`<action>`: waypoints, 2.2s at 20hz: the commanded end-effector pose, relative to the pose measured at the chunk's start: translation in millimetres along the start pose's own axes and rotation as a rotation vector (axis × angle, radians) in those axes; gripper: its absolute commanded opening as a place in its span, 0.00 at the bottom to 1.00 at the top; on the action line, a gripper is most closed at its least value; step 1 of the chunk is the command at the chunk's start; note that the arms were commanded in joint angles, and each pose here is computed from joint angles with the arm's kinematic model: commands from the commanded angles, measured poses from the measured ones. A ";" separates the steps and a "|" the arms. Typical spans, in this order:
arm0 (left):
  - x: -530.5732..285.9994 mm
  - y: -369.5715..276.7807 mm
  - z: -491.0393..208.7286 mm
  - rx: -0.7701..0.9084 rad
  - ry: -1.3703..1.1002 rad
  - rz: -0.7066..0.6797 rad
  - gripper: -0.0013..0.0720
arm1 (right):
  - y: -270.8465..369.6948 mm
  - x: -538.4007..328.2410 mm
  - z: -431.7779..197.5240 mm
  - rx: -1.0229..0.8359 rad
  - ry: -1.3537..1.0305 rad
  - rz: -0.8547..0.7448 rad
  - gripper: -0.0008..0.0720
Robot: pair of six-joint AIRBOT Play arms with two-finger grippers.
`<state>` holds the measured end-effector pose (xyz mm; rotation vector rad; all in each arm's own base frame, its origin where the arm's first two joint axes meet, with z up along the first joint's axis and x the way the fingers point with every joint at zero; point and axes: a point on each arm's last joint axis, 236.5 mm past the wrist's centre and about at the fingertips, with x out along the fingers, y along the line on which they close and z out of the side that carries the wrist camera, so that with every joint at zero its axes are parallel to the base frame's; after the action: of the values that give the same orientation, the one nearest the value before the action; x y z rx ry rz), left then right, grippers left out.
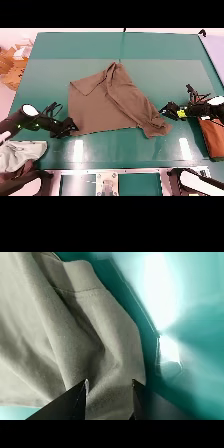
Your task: Fold the shirts.
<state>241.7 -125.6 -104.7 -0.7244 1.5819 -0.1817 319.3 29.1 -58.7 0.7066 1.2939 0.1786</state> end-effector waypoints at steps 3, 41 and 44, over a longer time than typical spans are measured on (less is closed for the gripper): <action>4.1 -13.6 18.2 0.047 -0.096 -0.075 0.05 | 3.8 -0.2 -9.5 -0.005 0.041 0.017 0.47; -202.7 -69.2 95.3 0.434 -0.403 0.062 0.05 | 119.3 -105.8 34.9 -0.051 -0.109 0.300 0.04; -359.0 -167.9 79.3 0.664 -0.820 0.050 0.05 | 198.6 -247.8 70.0 -0.306 -0.485 0.289 0.04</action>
<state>365.1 -37.8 124.7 -0.3058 1.0126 -0.2957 363.6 41.9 133.7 0.7858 0.9613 0.3885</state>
